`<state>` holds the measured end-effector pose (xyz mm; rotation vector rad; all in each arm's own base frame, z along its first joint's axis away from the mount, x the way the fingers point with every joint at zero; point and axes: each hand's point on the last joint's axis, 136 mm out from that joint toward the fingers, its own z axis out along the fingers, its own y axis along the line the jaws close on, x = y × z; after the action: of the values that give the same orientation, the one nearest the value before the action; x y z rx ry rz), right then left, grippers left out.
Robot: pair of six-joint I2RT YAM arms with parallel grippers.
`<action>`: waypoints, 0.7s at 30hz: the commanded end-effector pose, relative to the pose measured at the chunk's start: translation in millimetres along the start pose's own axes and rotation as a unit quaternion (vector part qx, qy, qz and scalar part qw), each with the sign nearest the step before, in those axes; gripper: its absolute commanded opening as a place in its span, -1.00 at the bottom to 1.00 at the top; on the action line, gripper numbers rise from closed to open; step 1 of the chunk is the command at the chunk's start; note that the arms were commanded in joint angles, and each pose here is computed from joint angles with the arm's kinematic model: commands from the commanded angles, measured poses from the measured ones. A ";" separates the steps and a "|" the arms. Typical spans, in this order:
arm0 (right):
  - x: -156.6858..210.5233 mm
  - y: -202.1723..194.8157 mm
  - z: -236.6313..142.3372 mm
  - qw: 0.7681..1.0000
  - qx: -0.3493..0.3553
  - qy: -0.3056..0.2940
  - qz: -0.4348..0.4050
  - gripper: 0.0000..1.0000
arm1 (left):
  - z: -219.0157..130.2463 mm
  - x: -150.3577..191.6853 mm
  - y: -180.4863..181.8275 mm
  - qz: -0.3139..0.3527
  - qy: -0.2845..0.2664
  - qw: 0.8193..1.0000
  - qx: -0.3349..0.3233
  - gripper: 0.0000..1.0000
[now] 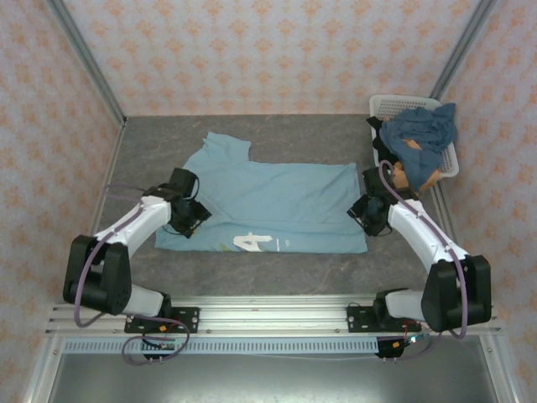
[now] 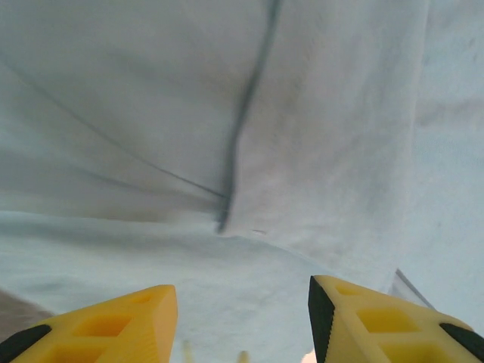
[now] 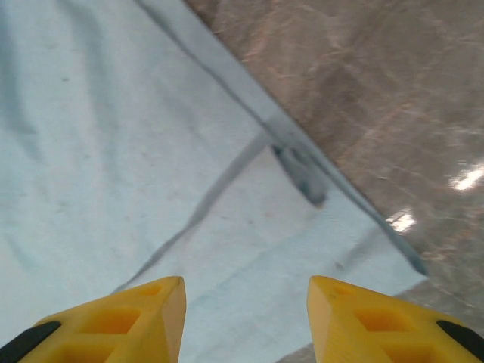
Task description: Fold and stack the t-shirts
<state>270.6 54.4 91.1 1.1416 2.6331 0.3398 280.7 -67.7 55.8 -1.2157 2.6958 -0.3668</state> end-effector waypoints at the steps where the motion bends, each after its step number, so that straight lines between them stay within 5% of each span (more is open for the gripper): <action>1: 2.4 14.5 5.5 0.999 -0.034 0.008 -0.003 -0.05 | 9.1 -2.6 -19.4 -0.027 0.004 0.999 0.028 0.00; 12: 5.7 13.2 7.8 0.999 -0.036 0.015 0.006 -0.04 | 25.4 -24.3 -24.7 0.021 -0.016 0.999 -0.021 -0.22; 18: 3.5 10.6 7.0 1.000 -0.029 0.008 0.009 -0.12 | 25.7 -29.8 -35.2 0.040 -0.018 0.999 -0.016 -0.92; 21: -0.2 7.1 6.0 1.000 -0.016 0.000 0.010 -0.25 | 20.8 -31.7 -41.8 0.049 -0.021 0.999 -0.010 -1.00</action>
<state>280.0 66.5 89.4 1.1441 2.6109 0.4490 328.2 -75.4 41.6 -1.1261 2.7255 -0.3228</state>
